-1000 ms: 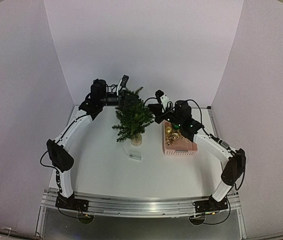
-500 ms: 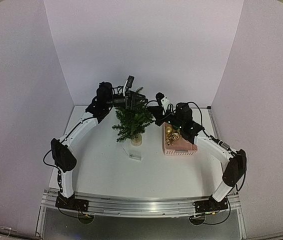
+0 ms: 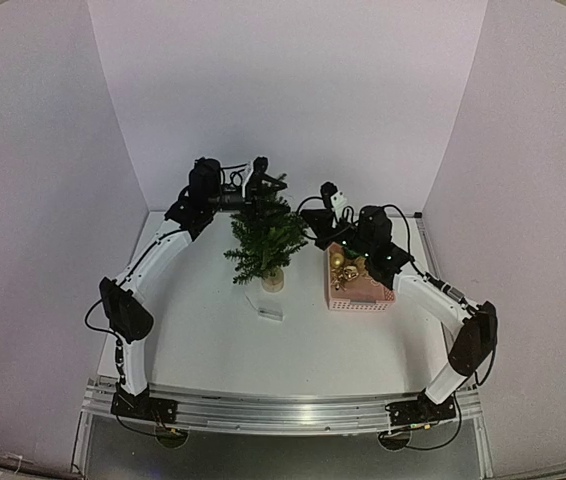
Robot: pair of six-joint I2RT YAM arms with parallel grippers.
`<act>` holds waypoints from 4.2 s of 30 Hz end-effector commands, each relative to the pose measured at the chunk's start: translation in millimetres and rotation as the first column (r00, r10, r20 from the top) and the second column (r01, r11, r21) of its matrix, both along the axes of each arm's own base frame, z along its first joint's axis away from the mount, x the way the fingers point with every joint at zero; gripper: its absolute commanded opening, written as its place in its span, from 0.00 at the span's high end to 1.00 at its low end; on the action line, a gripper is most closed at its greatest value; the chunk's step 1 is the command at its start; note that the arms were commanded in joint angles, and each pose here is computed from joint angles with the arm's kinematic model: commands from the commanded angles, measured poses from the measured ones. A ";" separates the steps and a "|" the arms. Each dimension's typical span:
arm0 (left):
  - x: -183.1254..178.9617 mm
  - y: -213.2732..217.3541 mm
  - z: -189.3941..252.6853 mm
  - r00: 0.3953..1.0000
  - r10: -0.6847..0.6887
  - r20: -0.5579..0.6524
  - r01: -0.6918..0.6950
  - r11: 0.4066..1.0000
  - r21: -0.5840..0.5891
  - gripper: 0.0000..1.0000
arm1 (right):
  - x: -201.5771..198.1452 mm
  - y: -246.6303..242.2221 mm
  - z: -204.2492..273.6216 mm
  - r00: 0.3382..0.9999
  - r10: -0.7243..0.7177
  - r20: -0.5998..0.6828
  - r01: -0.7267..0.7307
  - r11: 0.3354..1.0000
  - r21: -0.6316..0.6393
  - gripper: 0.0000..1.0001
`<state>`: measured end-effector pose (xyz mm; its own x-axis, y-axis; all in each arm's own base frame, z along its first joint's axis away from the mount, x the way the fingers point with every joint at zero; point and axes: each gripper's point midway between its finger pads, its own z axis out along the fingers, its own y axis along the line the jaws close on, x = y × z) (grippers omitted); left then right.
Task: Decorate the small christmas tree
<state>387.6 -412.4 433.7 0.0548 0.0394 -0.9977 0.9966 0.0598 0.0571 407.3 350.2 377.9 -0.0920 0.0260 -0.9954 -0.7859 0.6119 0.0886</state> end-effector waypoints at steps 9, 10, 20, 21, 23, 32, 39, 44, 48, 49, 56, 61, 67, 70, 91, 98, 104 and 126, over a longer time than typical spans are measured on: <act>2.1 1.4 5.2 0.601 0.005 0.799 -0.149 0.983 0.105 0.33 | -16.9 -6.3 23.4 0.999 0.034 0.037 -0.036 0.998 0.046 1.00; 3.7 0.1 4.1 0.582 0.006 0.814 -0.159 0.982 0.106 0.36 | -16.7 -6.5 23.7 0.999 0.034 0.037 -0.036 0.998 0.046 1.00; 22.0 -10.0 5.9 0.519 0.066 0.853 -0.243 0.967 0.074 0.76 | -19.2 -4.7 25.4 0.998 0.056 0.037 -0.058 0.997 0.050 1.00; 22.9 -9.9 6.4 0.514 0.071 0.855 -0.249 0.966 0.070 0.81 | -19.1 -5.4 24.9 0.998 0.055 0.034 -0.057 0.997 0.051 1.00; 24.6 -9.1 9.1 0.500 0.082 0.862 -0.262 0.963 0.061 0.91 | -18.8 -7.1 25.1 0.998 0.052 0.030 -0.053 0.997 0.055 1.00; 23.6 -10.6 30.8 0.326 0.130 0.936 -0.255 0.966 -0.046 1.00 | -13.5 -14.4 20.7 1.000 0.022 0.003 -0.022 0.998 0.065 1.00; 10.8 -6.4 47.2 0.246 0.137 0.960 -0.227 0.971 -0.081 1.00 | -11.7 -14.4 26.3 1.000 0.019 0.009 -0.020 0.997 0.074 1.00; -5.4 1.2 47.2 0.239 0.091 0.967 -0.228 0.973 -0.036 1.00 | -6.8 -15.8 24.3 1.000 -0.004 -0.011 0.005 0.996 0.084 0.69; -18.2 13.1 44.7 0.257 0.059 0.965 -0.244 0.970 0.005 1.00 | -4.2 -16.5 23.7 1.000 -0.017 -0.022 0.019 0.996 0.091 0.37; -21.6 16.1 43.9 0.265 0.049 0.963 -0.246 0.969 0.019 1.00 | -3.5 -16.6 23.5 1.000 -0.019 -0.025 0.021 0.995 0.093 0.33; -28.0 37.9 42.5 0.247 0.013 0.969 -0.338 0.938 0.074 1.00 | -3.0 -18.3 23.1 0.999 -0.029 -0.045 0.034 0.994 0.101 0.21; -33.8 58.9 14.5 0.354 -0.046 0.934 -0.401 0.895 0.196 1.00 | -2.2 -21.1 21.4 0.997 -0.047 -0.055 0.052 0.994 0.097 0.20; -23.0 76.4 -12.0 0.456 -0.021 0.890 -0.471 0.842 0.262 1.00 | -0.6 -19.9 20.0 0.997 -0.045 -0.068 0.051 0.994 0.101 0.20; -10.5 86.6 -27.1 0.486 -0.009 0.874 -0.502 0.815 0.287 1.00 | -0.5 -19.1 20.5 0.997 -0.041 -0.071 0.048 0.993 0.104 0.20; 33.6 131.8 -103.7 0.627 0.057 0.777 -0.551 0.738 0.390 1.00 | -3.7 -27.0 23.5 0.995 -0.069 -0.077 0.077 0.991 0.113 0.20; 7.9 127.4 -101.0 0.649 0.060 0.758 -0.494 0.792 0.360 1.00 | -2.4 -26.3 23.0 0.995 -0.070 -0.077 0.078 0.991 0.112 0.20; -16.9 112.8 -70.5 0.603 0.052 0.796 -0.461 0.837 0.294 1.00 | -1.0 -25.4 24.0 0.995 -0.070 -0.070 0.077 0.991 0.106 0.19; 18.4 107.4 -145.4 0.705 0.011 0.709 -0.441 0.791 0.425 1.00 | 1.1 -25.2 12.0 0.992 -0.076 -0.102 0.086 0.992 0.096 0.19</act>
<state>400.2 -300.1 280.7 0.5594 0.6606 -0.5007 0.6620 0.0075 0.7495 410.9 332.2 375.3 -0.2006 0.1098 -0.9735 -0.7266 0.6499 0.2231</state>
